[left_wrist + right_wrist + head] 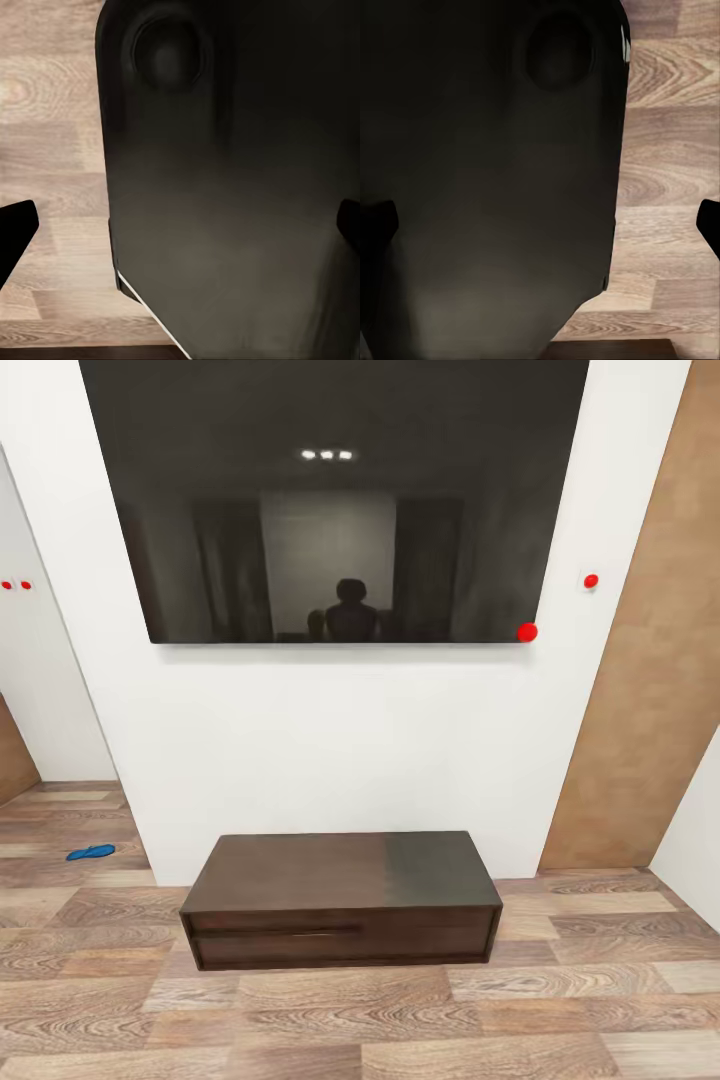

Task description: In the bedroom, move the book from the bed onto either nightstand, and place the two sandals side by side next to the bed.

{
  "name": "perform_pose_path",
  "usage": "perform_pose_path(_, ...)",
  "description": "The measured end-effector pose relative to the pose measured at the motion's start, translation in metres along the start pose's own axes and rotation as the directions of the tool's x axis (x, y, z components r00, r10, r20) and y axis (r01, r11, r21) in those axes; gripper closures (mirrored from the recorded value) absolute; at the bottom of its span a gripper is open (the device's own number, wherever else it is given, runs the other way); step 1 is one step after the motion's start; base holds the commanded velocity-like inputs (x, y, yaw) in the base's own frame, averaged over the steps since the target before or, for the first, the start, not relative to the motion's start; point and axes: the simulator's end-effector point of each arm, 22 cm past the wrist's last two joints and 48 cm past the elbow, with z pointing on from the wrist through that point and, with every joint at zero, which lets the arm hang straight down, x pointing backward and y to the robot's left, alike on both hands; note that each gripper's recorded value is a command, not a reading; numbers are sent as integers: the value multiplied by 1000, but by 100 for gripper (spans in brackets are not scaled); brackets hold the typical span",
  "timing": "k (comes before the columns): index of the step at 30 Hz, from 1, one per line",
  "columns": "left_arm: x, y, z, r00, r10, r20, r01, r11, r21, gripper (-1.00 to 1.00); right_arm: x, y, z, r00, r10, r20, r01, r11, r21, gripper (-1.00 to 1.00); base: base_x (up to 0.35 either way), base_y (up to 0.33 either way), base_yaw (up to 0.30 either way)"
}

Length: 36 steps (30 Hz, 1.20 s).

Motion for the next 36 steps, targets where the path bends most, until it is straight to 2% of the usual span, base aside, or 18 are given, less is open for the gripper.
perform_pose_path(4, -34, -14, -1, 998, 15, 67, -16, 1000, 5, -100, -17, -4, 0, 998, 33, 45, -33, 999, -7, -100, 0, 0, 0)
perform_pose_path(7, -59, -18, -3, 993, 25, 117, -26, 1000, 9, -100, -28, -4, -1, 996, 32, 78, -32, 999, -7, -100, 0, 0, 0)
perform_pose_path(15, -126, -20, -12, 968, 23, 251, -26, 1000, 11, -100, -60, -2, -4, 985, 33, 167, -32, 999, -11, -100, 0, 0, 0)
perform_pose_path(21, -176, -20, -24, 937, 21, 348, -26, 1000, 9, -100, -83, -3, -8, 972, 33, 232, -31, 999, -11, -100, 0, 0, 0)
perform_pose_path(35, -265, -20, -50, 879, 19, 477, -24, 1000, 5, -100, -128, -5, -19, 931, 30, 364, -28, 1000, -10, -100, 0, 0, 0)
perform_pose_path(36, -300, -19, -67, 841, 17, 540, -23, 1000, 4, -100, -144, -5, -24, 913, 29, 408, -27, 1000, -10, -100, 0, 0, 0)
